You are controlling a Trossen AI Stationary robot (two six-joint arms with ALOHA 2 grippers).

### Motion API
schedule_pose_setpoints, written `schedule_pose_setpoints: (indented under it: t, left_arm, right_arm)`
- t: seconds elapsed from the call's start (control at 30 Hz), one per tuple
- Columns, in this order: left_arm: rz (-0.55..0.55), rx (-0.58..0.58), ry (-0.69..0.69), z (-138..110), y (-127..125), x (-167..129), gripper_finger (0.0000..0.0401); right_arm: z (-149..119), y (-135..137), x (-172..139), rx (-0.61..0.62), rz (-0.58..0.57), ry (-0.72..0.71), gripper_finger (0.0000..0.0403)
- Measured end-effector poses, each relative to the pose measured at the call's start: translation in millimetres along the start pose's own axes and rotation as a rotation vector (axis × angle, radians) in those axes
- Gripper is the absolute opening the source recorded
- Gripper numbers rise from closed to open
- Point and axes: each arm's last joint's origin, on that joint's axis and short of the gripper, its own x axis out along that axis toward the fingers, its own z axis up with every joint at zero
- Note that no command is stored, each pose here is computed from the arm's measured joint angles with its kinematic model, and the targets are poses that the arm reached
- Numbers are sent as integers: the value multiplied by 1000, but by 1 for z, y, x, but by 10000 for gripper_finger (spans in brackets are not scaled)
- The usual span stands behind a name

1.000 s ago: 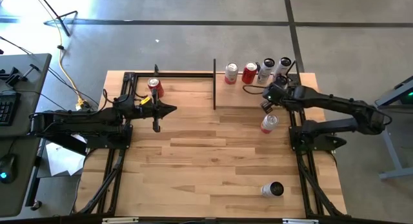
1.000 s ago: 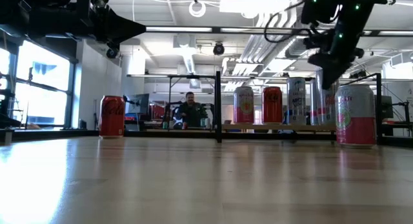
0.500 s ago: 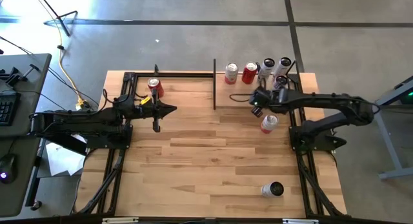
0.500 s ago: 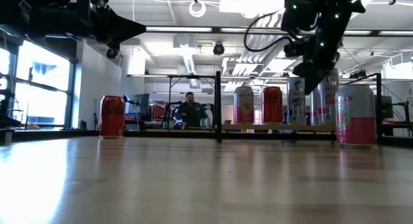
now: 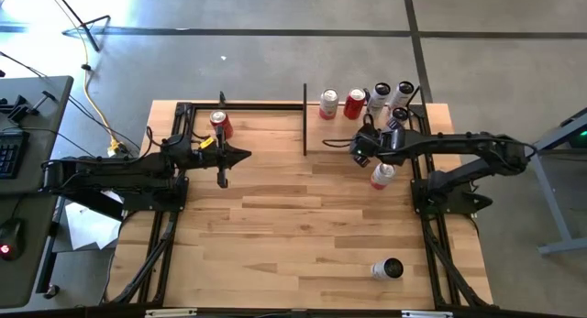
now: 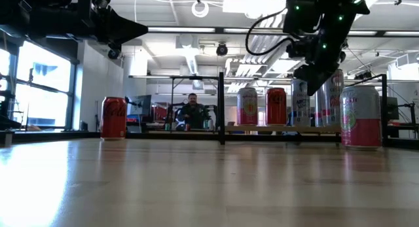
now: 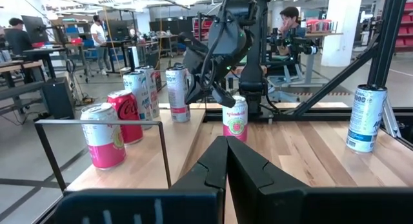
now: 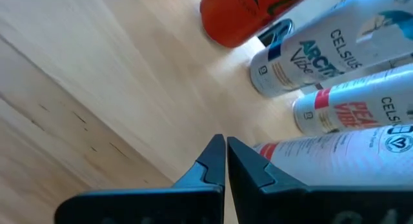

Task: Place canned beverage on shelf
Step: Put the white and pink soda can on the shelf aligned with the other white and pink soda can

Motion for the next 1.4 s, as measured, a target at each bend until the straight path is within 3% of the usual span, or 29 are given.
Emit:
schedule_pose_setpoints:
  t: [0.6, 1.1, 1.4]
  left_arm:
    - [0, 0, 2, 0, 0, 0, 0]
    - [-2, -1, 2, 0, 0, 0, 0]
    - [-2, -1, 2, 0, 0, 0, 0]
  right_arm:
    - [8, -9, 10, -51, 13, -1, 0]
    - [2, 5, -5, 16, -17, -64, 0]
    - [-3, 17, -19, 173, -97, -194, 0]
